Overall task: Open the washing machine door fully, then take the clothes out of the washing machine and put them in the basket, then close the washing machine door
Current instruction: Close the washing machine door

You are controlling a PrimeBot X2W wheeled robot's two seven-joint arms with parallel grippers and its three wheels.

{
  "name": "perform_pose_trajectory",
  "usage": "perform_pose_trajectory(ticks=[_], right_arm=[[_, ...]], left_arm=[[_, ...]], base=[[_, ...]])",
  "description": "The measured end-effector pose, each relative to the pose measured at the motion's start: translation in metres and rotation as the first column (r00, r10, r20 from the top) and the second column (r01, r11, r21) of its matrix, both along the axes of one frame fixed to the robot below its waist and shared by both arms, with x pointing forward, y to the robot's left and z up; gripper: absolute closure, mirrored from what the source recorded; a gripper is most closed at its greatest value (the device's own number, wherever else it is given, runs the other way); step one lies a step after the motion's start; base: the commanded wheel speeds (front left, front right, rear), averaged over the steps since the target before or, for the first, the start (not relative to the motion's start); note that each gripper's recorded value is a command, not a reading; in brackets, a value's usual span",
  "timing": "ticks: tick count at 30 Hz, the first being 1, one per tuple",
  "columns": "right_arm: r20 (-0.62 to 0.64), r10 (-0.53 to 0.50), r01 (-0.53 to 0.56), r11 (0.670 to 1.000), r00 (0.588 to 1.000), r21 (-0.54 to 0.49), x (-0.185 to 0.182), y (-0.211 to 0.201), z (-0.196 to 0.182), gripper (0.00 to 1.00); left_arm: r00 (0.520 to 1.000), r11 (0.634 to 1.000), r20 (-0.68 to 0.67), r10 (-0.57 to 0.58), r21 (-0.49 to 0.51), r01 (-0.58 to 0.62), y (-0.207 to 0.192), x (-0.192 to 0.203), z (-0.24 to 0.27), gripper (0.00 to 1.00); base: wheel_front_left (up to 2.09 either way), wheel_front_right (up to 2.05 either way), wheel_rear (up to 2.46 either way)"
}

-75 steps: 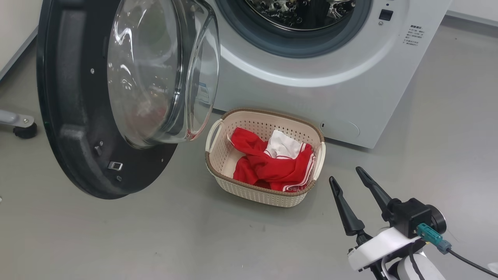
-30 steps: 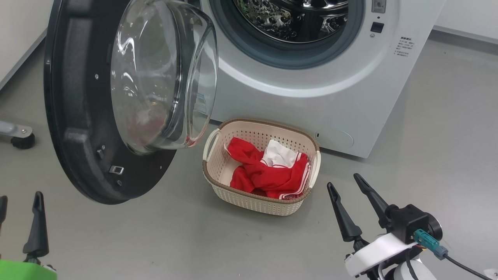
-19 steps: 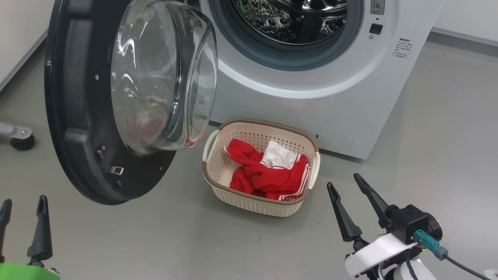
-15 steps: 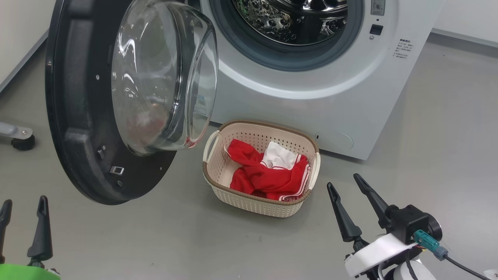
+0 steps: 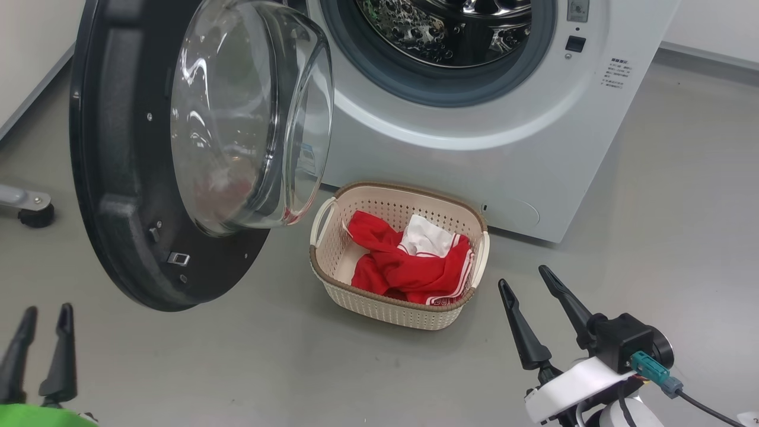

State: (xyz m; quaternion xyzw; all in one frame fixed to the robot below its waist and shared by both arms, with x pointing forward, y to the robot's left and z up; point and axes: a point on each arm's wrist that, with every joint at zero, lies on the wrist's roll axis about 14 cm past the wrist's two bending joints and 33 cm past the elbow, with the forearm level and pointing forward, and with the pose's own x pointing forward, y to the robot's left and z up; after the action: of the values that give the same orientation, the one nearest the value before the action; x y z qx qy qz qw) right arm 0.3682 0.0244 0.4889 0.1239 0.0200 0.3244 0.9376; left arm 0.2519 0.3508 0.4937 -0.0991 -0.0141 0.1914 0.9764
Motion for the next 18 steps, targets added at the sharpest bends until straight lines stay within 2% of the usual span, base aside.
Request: perform_pose_trajectory(ticks=[10, 18], right_arm=[[-0.019, -0.005, 0.006, 1.0, 1.0, 0.008, 0.003, -0.001, -0.006, 0.0], [-0.04, -0.009, 0.009, 1.0, 0.999, 0.007, 0.006, -0.002, -0.014, 0.0]], left_arm=[[0.999, 1.0, -0.028, -0.025, -0.004, 0.025, -0.002, 0.005, -0.005, 1.0], [0.997, 0.998, -0.056, -0.052, 0.038, 0.054, 0.017, 0.021, 0.013, 1.0]], base=[[0.0, 0.0, 0.0], [0.0, 0.0, 0.0]])
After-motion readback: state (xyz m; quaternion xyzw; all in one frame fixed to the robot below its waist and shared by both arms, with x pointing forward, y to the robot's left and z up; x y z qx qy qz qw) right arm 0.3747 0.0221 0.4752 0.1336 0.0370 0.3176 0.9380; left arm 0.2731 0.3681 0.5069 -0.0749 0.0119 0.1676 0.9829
